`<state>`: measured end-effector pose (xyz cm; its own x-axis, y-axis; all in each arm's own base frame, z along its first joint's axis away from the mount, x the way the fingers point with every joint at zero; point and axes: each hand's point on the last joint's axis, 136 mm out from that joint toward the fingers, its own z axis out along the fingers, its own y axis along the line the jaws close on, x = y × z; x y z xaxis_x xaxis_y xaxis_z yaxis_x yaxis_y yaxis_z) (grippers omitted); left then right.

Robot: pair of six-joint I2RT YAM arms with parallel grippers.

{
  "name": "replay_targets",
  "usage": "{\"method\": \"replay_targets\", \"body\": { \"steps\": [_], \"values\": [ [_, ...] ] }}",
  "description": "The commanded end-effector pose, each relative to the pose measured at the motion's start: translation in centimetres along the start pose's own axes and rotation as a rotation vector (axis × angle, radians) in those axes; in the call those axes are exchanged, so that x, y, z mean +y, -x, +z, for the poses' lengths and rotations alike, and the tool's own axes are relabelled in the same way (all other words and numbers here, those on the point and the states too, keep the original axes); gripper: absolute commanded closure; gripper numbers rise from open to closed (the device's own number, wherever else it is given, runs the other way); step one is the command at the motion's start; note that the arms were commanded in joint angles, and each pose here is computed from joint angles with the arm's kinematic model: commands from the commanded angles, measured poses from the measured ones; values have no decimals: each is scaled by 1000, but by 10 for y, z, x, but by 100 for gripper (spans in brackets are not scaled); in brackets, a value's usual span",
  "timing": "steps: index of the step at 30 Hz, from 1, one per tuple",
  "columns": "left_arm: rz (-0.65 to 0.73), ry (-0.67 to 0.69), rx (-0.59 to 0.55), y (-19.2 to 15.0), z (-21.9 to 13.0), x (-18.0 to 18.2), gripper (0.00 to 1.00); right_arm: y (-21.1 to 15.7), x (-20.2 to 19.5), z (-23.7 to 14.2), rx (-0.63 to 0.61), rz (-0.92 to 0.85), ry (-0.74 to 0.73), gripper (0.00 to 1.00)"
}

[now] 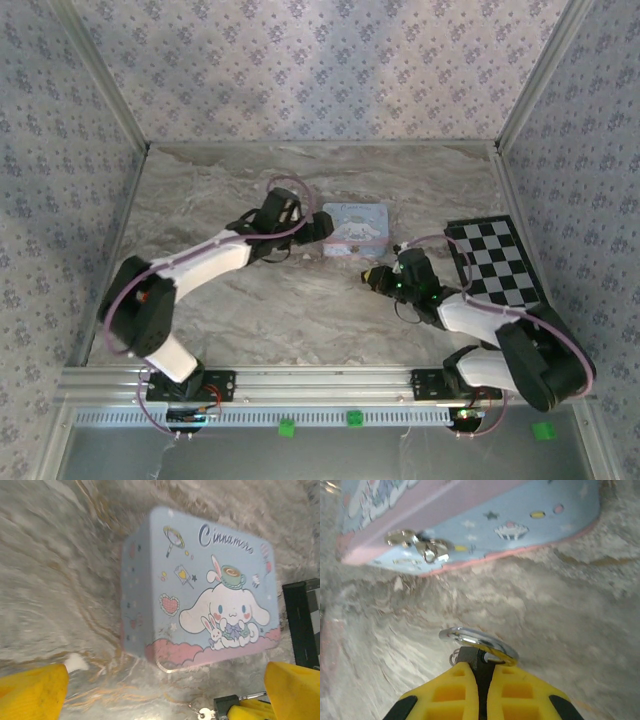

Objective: Unlock the padlock with the key

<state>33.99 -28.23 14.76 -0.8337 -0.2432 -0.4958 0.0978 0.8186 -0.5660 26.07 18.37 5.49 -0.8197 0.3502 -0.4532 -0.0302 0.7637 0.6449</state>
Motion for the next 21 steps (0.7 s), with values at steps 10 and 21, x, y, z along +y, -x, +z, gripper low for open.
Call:
{"method": "replay_targets", "body": {
  "steps": [10, 21],
  "values": [
    [17, 169, -131, -39, -71, 109, 0, -50, -1, -43, 152, -50, -12, 98],
    [60, 145, -139, -57, -75, 121, 0, -57, -27, -52, 112, -12, -75, 98]
  ]
}}
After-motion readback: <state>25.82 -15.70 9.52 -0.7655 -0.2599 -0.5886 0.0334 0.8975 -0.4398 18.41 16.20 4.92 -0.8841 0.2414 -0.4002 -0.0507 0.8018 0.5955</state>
